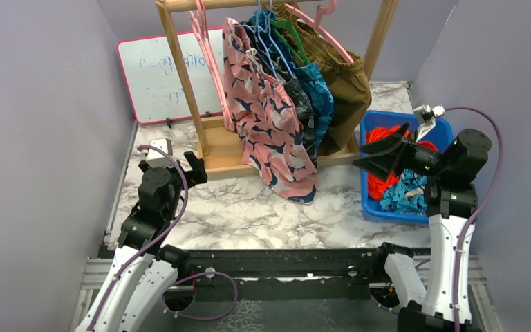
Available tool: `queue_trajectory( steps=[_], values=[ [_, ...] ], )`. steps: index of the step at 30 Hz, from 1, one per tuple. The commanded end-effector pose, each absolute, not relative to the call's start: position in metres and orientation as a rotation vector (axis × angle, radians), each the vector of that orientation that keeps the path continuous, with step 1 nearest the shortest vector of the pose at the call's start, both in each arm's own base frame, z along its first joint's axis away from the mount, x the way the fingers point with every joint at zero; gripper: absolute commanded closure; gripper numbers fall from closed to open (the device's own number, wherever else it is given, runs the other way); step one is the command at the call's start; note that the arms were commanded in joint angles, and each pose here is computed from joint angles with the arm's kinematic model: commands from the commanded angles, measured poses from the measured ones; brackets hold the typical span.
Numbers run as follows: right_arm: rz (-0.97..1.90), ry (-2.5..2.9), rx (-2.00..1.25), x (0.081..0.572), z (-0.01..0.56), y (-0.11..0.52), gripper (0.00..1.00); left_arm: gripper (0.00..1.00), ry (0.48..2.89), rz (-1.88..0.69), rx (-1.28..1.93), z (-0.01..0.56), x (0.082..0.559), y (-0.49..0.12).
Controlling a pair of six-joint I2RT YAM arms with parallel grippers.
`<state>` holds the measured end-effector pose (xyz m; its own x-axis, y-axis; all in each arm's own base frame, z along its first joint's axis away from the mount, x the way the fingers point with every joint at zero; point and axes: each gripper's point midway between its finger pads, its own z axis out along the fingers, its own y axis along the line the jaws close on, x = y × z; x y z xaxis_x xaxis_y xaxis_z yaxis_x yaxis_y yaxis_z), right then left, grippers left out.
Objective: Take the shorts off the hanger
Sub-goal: Pick up the hanger from the clothes rod.
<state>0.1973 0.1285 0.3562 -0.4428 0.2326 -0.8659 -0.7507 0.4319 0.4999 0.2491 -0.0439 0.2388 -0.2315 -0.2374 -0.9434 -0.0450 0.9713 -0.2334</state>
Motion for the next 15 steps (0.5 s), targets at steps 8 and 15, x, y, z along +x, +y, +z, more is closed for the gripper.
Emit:
queue_trajectory(
  steps=[8,15],
  values=[
    [1.166,1.86,-0.586,0.213,0.346,0.197,0.25,0.01,1.759,-0.195,-0.207,0.246,0.249,-0.043],
    [0.94,1.945,-0.576,0.216,0.347,0.255,0.29,0.01,1.753,-0.224,-0.19,0.248,0.249,-0.048]
  ],
)
